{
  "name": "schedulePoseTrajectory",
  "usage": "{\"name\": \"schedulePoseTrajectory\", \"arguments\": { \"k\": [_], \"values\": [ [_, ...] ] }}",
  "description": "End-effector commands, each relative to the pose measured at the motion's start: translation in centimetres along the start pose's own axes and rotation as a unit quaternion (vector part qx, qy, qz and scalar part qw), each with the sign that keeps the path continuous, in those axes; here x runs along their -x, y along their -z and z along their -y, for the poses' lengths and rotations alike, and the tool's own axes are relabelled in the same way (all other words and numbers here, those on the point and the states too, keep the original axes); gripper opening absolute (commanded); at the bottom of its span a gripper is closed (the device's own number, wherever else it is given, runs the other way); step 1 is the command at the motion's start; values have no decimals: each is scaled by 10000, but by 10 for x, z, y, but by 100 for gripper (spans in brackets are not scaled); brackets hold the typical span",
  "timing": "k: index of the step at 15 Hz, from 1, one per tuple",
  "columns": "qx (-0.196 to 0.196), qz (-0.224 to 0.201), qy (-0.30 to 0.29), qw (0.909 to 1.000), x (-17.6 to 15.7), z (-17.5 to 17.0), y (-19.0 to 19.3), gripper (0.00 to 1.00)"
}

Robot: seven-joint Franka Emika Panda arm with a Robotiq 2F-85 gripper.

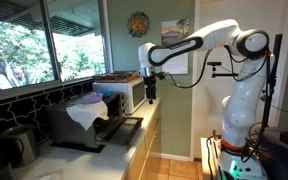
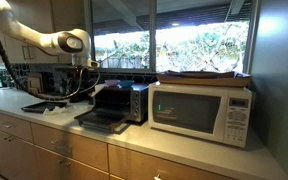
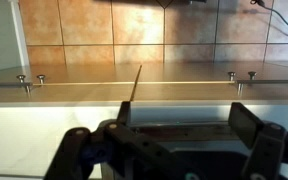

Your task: Use the white napkin to wipe the toaster oven door

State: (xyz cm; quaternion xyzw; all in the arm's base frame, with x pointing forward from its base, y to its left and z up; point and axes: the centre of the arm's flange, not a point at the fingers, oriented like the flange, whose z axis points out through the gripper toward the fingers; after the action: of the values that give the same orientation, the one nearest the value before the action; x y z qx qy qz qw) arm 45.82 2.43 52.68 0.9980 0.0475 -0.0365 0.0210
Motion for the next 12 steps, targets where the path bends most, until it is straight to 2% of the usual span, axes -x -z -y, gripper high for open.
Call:
{"name": "schedulePoseTrajectory", "arguments": {
  "k": [1,11,12],
  "values": [
    [0,0,0,10000,0,0,0,100],
    [0,0,0,10000,0,0,0,100],
    [-4,-76,-208,9998,-6,8,0,100]
  ]
}}
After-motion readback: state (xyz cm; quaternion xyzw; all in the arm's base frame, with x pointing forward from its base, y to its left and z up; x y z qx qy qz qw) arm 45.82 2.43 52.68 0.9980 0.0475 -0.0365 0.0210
